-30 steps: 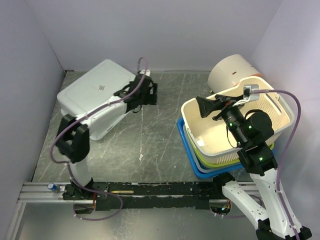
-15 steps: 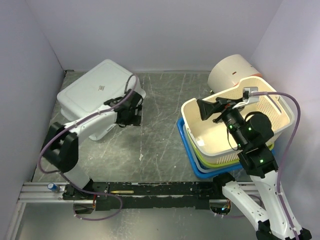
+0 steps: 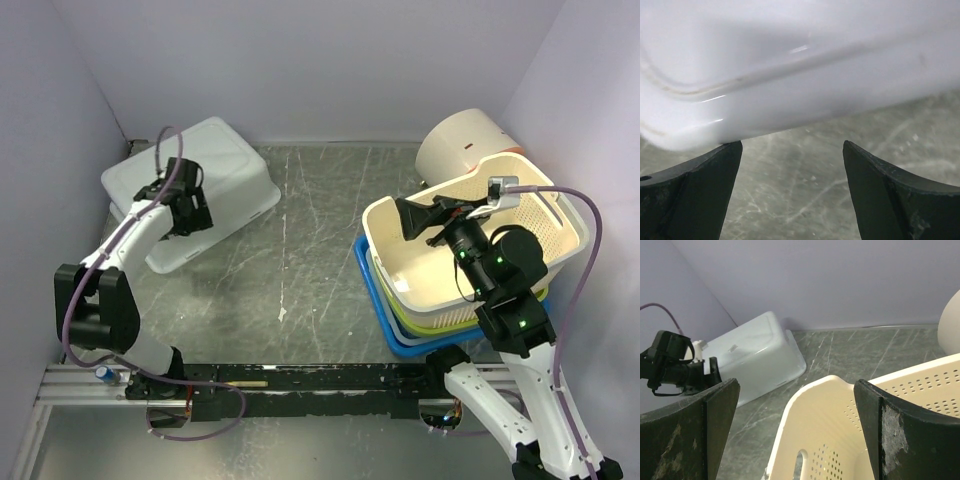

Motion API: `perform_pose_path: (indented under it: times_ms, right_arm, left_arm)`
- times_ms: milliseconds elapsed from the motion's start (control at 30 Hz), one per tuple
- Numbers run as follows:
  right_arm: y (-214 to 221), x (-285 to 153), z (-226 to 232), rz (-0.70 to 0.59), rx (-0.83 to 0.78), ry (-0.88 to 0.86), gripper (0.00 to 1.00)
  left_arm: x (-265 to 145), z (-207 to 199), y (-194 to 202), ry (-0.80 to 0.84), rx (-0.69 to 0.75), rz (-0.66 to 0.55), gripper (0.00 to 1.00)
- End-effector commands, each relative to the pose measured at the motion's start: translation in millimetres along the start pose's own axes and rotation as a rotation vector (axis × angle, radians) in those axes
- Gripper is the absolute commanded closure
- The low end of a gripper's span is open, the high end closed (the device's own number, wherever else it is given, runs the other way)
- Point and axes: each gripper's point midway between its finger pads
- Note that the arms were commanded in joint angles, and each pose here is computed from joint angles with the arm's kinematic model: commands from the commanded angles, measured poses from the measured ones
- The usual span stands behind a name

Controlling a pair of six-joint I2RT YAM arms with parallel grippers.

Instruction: Turn the large container upside down

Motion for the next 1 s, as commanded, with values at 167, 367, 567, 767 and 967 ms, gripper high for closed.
perform_pose_path:
  times_ms: [167,367,567,767,967]
  right_arm:
    - [-4,5,0,-0.005,-0.011,0.002,0.0]
    - [6,15,6,-0.005,0.005,-0.038,0.0]
    - [5,21,14,0.017,0.001,-0.079,0.0]
    - [-3,12,12,-0.007,-0.02,-0.068,0.0]
    - [-2,12,13,0.005,-0.023,-0.074,0.0]
  left_arm:
    - [-45,10,-59,0.09,-0.253,-0.197,0.06]
    - [-62,47,-4,0.072,-0.657,-0.184,0.07]
    - [-69,89,-13,-0.032,-0.824,-0.334,0.06]
    - [-84,136,-88,-0.109,-0.9,-0.469,0.06]
    - [-29,132,-140,0.067,-0.797,-0.268,0.07]
Point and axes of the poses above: each gripper's point midway between its finger pads, its own x axis out along the fingers, its own z axis along the line the jaws close on, y = z × x, and after that the axes turned 13 degrees about -x, right-handed
